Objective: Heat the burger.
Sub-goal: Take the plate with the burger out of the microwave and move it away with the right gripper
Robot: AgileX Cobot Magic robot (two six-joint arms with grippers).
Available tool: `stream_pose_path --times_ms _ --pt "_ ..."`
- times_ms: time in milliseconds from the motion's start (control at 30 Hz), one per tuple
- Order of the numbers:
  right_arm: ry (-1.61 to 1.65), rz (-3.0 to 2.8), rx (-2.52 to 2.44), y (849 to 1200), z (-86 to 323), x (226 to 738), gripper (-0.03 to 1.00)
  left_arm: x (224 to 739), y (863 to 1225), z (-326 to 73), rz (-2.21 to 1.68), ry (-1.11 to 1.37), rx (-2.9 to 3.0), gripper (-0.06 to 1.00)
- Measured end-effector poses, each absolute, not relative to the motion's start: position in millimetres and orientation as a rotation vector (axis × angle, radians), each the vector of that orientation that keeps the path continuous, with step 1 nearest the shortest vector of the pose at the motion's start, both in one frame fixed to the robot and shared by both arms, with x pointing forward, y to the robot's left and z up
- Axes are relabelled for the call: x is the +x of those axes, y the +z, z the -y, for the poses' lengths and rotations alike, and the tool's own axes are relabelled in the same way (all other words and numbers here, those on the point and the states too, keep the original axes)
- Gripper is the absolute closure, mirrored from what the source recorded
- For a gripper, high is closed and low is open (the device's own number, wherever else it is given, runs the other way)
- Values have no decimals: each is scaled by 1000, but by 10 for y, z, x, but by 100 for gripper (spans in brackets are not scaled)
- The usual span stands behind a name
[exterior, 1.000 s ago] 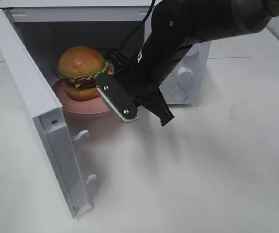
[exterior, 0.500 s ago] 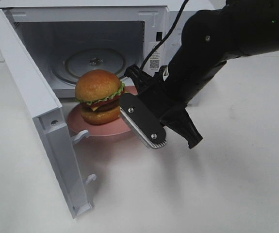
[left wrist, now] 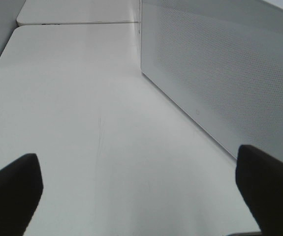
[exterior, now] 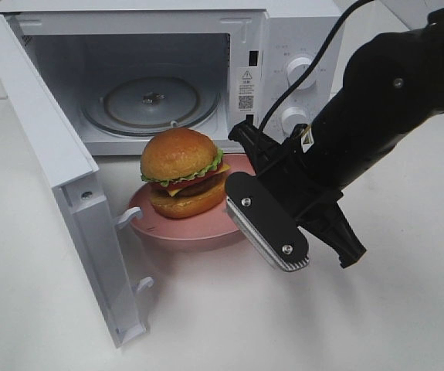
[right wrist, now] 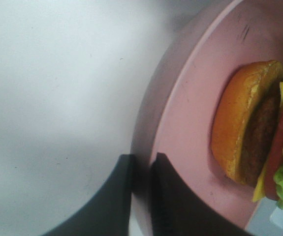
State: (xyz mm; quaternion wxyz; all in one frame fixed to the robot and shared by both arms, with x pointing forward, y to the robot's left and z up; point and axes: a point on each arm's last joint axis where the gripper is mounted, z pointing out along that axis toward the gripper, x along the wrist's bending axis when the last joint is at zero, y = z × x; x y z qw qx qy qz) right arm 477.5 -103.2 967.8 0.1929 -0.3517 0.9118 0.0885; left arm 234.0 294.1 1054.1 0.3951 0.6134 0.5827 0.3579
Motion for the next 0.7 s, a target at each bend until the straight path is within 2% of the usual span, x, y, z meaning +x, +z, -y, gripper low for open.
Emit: stream_pose_path --times_ms 700 --pt "242 -2591 -752 9833 1547 4203 85 2340 10541 -2941 -1478 907 1555 -5"
